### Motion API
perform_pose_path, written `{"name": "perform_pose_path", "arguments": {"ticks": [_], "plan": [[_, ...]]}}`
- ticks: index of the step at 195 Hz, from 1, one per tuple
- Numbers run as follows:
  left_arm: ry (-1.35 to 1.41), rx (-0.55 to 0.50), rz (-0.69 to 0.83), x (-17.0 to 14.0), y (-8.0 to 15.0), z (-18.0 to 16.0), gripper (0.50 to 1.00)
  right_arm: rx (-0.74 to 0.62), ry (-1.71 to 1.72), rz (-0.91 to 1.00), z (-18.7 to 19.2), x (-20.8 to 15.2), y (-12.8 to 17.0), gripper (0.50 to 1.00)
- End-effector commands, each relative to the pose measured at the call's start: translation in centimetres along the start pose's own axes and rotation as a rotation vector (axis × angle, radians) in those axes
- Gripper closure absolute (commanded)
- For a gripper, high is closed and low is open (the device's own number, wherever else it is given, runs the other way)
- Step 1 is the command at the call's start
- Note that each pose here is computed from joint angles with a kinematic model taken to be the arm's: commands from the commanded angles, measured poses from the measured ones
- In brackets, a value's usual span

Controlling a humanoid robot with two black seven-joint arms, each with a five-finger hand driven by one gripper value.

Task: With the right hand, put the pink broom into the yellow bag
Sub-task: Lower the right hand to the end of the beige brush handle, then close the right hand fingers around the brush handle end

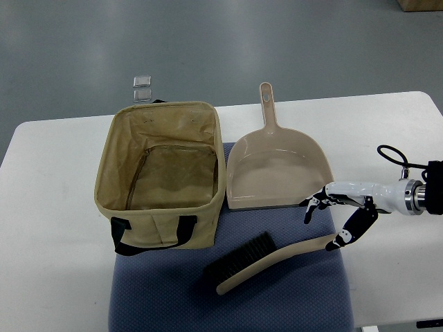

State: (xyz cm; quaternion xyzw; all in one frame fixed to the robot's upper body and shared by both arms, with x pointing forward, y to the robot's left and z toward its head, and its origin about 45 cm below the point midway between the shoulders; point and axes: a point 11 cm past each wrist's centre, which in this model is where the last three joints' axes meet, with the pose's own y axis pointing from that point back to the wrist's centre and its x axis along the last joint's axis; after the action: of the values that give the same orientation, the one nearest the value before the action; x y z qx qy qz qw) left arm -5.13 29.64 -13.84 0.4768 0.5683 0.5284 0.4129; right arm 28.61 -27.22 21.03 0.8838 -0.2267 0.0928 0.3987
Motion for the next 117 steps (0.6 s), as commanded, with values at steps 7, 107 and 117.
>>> {"name": "perform_pose_path", "arguments": {"ticks": [7,107,117], "plan": [[-0.002,0.001,0.0,0.0,0.0,0.0,0.5,-0.025,-0.008,0.007,0.5,-0.2,-0.1,0.579],[-0.002,0.001,0.0,0.0,0.0,0.0,0.5,-0.047,-0.048,0.024,2.0,-1.4,-2.0,0.581],[-0.002,0.001,-0.001,0.0,0.0,0.0,0.5,-0.049,-0.052,0.021,2.2,-1.6,-2.0,0.583]]}}
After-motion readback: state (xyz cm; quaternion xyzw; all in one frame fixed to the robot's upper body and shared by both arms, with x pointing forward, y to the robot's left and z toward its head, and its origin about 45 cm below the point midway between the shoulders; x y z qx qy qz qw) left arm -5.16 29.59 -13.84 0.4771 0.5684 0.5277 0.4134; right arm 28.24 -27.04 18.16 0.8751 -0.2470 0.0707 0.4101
